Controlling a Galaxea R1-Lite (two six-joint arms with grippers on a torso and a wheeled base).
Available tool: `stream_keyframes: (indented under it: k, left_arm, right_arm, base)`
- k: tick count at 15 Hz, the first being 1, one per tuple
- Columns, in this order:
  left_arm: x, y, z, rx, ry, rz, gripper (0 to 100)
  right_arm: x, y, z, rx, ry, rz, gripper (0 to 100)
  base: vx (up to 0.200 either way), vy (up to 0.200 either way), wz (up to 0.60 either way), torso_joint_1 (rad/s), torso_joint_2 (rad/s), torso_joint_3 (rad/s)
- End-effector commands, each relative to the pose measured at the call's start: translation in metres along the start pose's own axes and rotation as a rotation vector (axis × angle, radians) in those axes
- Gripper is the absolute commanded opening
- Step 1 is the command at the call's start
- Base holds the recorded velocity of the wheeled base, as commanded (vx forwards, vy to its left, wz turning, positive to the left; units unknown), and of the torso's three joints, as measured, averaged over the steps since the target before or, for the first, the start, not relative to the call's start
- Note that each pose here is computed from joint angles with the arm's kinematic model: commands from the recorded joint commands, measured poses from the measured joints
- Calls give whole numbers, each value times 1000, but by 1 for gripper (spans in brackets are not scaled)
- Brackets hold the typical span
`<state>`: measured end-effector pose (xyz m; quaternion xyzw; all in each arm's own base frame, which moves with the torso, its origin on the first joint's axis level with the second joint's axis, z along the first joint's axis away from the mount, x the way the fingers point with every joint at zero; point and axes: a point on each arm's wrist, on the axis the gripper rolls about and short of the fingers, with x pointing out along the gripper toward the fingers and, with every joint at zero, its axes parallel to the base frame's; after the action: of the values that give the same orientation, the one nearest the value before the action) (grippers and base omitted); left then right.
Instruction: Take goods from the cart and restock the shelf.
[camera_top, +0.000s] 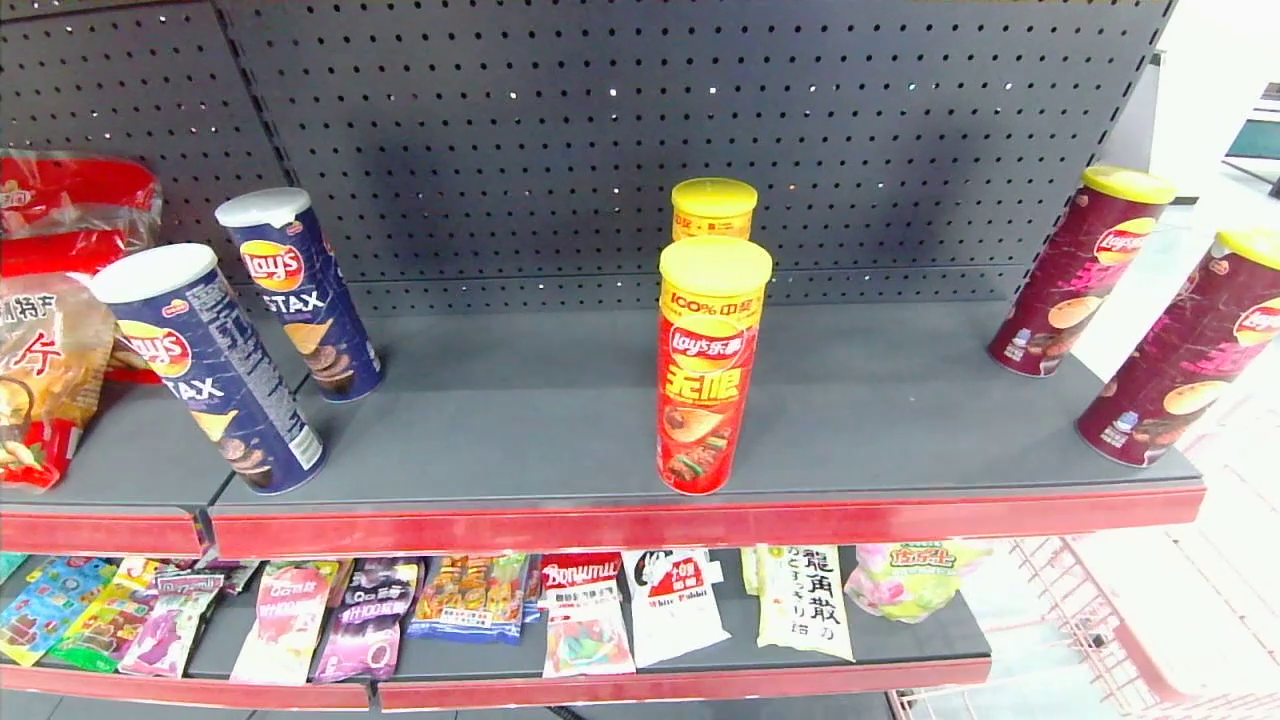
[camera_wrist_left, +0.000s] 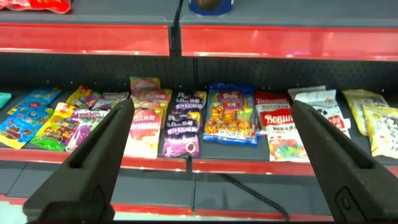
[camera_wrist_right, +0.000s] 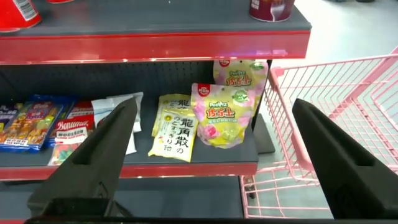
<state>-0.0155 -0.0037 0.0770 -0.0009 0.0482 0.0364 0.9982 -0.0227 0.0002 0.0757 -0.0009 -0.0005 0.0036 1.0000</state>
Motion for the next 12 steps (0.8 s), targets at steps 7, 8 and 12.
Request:
stream_keyframes:
  k: [7,8,12]
  left_arm:
    - [0,0,0,0,0,2,100]
    - [0,0,0,-2,2,0,100]
    - [0,0,0,-2,0,2,100]
  right_arm:
    - [0,0,0,0,1,2,100]
    - [0,0,0,0,1,2,100]
    - [0,0,0,2,1,2,100]
  base:
    - [0,-171,0,5,1,2]
    - [0,0,0,0,0,0]
    - [0,0,0,0,0,0]
